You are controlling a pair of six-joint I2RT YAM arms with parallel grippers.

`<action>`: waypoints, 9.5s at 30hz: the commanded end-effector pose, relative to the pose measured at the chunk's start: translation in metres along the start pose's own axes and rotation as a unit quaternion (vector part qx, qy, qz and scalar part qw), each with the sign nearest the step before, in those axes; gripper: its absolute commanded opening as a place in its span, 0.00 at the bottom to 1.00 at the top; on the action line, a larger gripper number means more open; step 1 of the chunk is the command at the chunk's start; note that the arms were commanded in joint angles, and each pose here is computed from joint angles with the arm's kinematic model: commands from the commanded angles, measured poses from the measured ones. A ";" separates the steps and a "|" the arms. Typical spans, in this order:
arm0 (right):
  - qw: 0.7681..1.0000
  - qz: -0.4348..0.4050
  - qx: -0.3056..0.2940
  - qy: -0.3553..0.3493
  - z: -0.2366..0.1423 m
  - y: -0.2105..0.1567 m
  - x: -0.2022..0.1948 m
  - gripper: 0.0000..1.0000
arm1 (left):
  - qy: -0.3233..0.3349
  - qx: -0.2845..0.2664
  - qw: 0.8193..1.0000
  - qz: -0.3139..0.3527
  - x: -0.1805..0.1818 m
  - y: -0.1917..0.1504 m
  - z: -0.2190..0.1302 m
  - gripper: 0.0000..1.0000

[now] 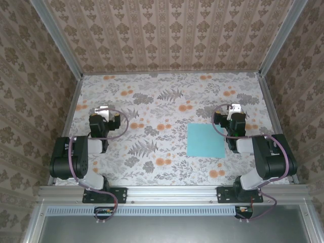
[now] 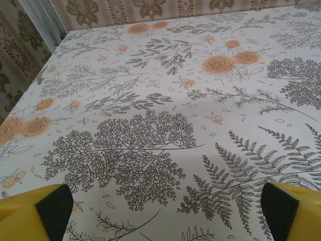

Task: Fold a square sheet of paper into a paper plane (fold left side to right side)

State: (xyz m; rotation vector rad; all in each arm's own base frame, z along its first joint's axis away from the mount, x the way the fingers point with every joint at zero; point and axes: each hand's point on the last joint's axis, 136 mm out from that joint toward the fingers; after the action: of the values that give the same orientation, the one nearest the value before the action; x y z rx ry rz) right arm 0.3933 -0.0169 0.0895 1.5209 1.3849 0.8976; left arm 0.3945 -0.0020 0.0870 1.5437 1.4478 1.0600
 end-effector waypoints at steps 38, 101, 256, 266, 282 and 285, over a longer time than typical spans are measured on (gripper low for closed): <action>0.985 0.113 0.128 -0.027 -0.044 0.059 -0.001 1.00 | 0.002 0.046 0.991 -0.130 0.000 0.072 -0.051 1.00; 0.905 0.024 0.407 0.119 -0.068 -0.041 0.203 0.98 | -0.413 0.394 0.776 -0.268 -0.264 0.032 -0.103 0.70; 0.835 0.115 0.486 0.232 -0.069 -0.095 0.230 0.11 | -0.369 0.435 0.784 -0.247 -0.246 -0.039 -0.108 0.00; 0.828 0.091 0.513 0.207 -0.073 -0.115 0.222 0.11 | -0.432 0.414 0.771 -0.219 -0.282 -0.004 -0.123 0.33; 0.849 0.123 0.455 0.237 -0.078 -0.074 0.219 0.13 | -0.480 0.439 0.732 -0.201 -0.340 -0.013 -0.129 0.65; 0.853 0.143 0.433 0.253 -0.083 -0.057 0.216 0.15 | -0.474 0.444 0.734 -0.202 -0.340 -0.017 -0.127 0.59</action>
State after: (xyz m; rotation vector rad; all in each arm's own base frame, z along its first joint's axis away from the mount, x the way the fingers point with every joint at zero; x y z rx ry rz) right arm 0.3180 0.2112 0.0344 2.3188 2.2323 0.8287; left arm 0.2600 -0.3322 0.0831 1.8013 1.4370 -0.7897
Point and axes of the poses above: each hand's point on the last joint's axis, 136 mm out from that joint toward the fingers, its own z axis out along the fingers, its own x axis along the line the jaws close on, y = z × x, and after that the axes turned 2 degrees about -z, right-handed
